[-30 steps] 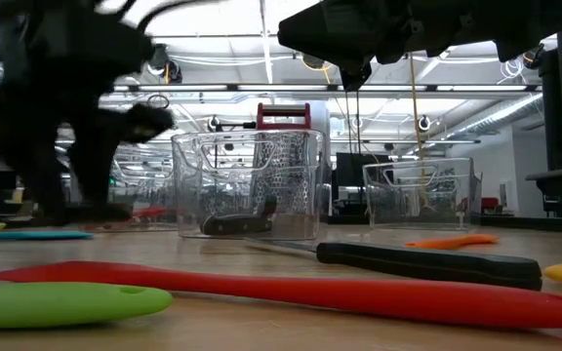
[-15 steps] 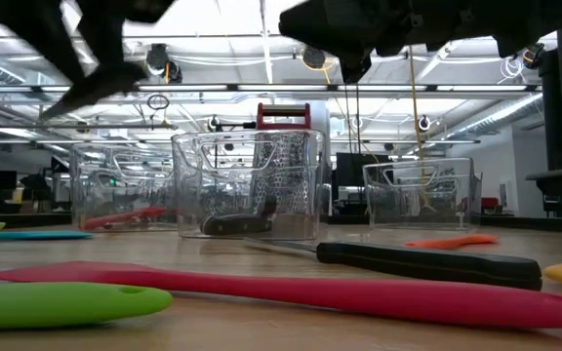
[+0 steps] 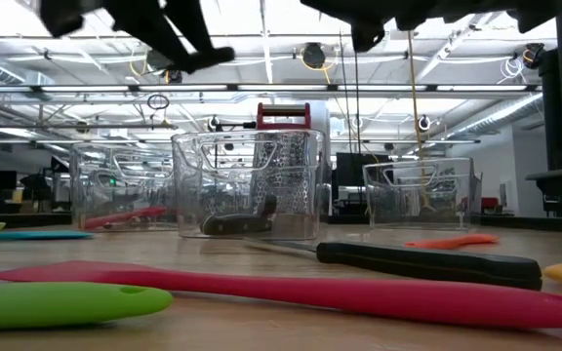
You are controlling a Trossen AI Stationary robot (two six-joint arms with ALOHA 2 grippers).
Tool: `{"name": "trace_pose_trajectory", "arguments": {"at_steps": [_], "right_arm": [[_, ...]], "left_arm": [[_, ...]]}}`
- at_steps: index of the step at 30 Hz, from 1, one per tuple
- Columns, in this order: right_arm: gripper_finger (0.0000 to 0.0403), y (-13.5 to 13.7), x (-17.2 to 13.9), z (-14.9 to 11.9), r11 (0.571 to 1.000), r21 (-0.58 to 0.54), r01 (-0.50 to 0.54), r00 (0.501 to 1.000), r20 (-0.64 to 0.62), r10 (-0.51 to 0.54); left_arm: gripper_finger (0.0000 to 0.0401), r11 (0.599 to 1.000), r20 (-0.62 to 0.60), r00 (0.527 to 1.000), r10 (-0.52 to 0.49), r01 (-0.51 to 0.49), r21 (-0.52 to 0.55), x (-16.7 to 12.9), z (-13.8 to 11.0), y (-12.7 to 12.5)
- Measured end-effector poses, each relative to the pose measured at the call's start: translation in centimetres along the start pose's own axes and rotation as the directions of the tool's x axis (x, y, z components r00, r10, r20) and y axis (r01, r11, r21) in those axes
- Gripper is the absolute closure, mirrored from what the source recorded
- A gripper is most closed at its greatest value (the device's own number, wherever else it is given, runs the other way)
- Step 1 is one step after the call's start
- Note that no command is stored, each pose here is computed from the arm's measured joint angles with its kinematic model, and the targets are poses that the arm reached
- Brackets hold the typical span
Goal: Pick & Place Kitchen Items
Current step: Put the black knife into the middle transparent bin
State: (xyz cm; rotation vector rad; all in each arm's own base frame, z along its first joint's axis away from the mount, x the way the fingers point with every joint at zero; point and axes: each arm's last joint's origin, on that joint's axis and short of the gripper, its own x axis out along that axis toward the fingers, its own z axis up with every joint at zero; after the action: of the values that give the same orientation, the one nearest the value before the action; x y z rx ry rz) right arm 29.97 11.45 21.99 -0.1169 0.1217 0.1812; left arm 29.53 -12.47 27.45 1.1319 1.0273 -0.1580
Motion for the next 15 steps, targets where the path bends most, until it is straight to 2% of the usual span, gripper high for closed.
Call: {"name": "trace_pose_trajectory", "arguments": {"at_steps": [5,7,11,15], "right_arm": [[0.0358,0.3,0.0,0.0,0.996,-0.093,-0.007,1.0,-0.002,0.007],[0.0358,0.0,0.0,0.0,0.999,-0.051,0.016,1.0,-0.004,-0.016],[0.0353,-1.0,0.1,-0.1,0.99,0.035,0.135,0.991,-0.017,-0.135],[0.0327,-2.0,0.1,0.2,0.988,0.08,0.13,0.991,0.001,-0.131]], "left_arm": [[0.0322,0.999,-0.003,0.999,0.05,-0.05,0.019,1.0,-0.5,1.7],[0.0322,0.996,0.006,0.997,0.079,-0.08,0.041,1.2,-0.4,2.1],[0.0322,0.985,0.007,0.989,0.15,-0.15,0.081,1.2,-0.1,2.6],[0.0323,0.982,0.013,0.987,0.16,-0.16,0.1,1.1,0.1,2.5]]}}
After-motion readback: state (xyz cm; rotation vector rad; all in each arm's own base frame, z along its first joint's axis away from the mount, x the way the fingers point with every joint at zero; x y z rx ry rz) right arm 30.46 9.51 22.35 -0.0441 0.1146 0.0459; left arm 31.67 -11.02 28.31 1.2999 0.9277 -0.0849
